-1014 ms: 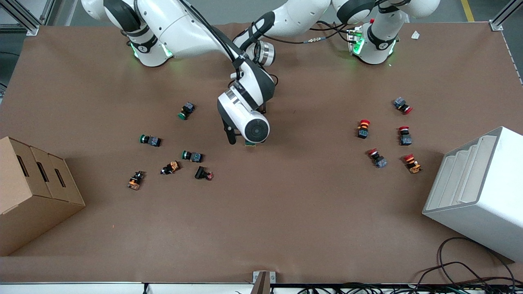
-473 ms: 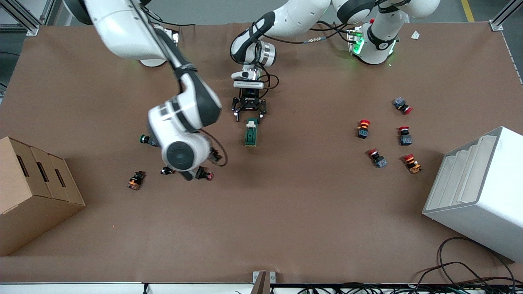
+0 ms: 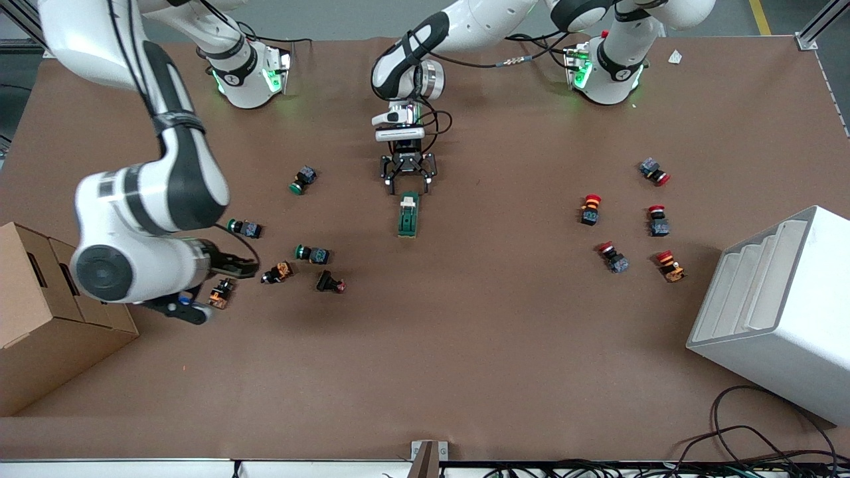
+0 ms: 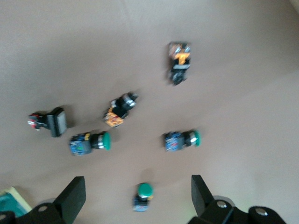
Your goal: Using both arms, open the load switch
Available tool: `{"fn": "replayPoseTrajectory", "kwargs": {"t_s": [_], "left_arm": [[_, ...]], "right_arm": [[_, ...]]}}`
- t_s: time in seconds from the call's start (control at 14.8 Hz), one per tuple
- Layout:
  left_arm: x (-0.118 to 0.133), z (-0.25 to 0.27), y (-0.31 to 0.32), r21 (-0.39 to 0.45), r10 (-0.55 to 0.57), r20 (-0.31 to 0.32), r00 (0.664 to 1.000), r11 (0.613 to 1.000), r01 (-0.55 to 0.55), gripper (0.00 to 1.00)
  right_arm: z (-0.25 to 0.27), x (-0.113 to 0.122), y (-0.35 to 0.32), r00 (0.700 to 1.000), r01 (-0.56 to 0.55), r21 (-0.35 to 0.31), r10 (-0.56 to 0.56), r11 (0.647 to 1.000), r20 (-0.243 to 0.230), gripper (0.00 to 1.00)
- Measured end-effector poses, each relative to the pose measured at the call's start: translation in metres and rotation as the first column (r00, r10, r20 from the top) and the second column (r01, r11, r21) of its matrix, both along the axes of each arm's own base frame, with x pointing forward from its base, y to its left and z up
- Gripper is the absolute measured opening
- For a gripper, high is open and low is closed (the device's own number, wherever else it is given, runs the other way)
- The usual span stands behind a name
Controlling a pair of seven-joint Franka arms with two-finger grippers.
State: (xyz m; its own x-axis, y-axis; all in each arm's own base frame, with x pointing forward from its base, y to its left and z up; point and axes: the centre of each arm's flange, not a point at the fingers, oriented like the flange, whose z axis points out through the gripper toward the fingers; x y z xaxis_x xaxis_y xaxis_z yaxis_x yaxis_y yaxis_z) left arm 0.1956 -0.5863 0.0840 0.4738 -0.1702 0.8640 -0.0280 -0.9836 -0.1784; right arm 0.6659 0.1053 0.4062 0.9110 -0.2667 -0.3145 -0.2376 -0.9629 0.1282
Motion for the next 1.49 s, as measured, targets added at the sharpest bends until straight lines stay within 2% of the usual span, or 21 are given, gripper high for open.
{"fn": "replayPoseTrajectory", "kwargs": {"t_s": [0.2, 0.34, 0.54, 0.74, 0.88, 1.08, 1.49], "left_arm": [[0.006, 0.016, -0.014, 0.035, 0.041, -0.058, 0.997, 0.999, -0.039, 1.00], [0.019, 0.041, -0.029, 0.066, 0.072, -0.127, 0.989, 0.996, -0.064, 1.00], [0.057, 0.099, -0.046, 0.065, 0.118, -0.227, 0.967, 0.992, -0.106, 1.00], [0.096, 0.153, -0.055, 0.026, 0.152, -0.303, 0.941, 0.988, -0.151, 1.00], [0.125, 0.190, -0.056, 0.030, 0.164, -0.374, 0.913, 0.986, -0.165, 1.00], [0.179, 0.263, -0.038, 0.029, 0.168, -0.493, 0.853, 0.984, -0.177, 1.00], [0.283, 0.398, 0.059, -0.051, 0.094, -0.670, 0.736, 0.984, -0.173, 1.00]], "right_arm": [[0.034, 0.003, -0.067, 0.989, -0.142, 0.039, 0.140, 0.989, 0.045, 1.00], [0.059, -0.001, -0.100, 0.979, -0.189, 0.058, 0.184, 0.980, 0.082, 1.00], [0.097, -0.010, -0.124, 0.970, -0.208, 0.057, 0.199, 0.976, 0.136, 1.00], [0.121, -0.020, -0.126, 0.965, -0.223, 0.002, 0.220, 0.975, 0.139, 1.00], [0.129, -0.023, -0.126, 0.965, -0.225, -0.010, 0.224, 0.974, 0.135, 1.00], [0.138, -0.025, -0.126, 0.965, -0.224, -0.010, 0.224, 0.974, 0.136, 1.00], [0.159, -0.031, -0.116, 0.964, -0.235, -0.003, 0.233, 0.972, 0.126, 1.00]]}}
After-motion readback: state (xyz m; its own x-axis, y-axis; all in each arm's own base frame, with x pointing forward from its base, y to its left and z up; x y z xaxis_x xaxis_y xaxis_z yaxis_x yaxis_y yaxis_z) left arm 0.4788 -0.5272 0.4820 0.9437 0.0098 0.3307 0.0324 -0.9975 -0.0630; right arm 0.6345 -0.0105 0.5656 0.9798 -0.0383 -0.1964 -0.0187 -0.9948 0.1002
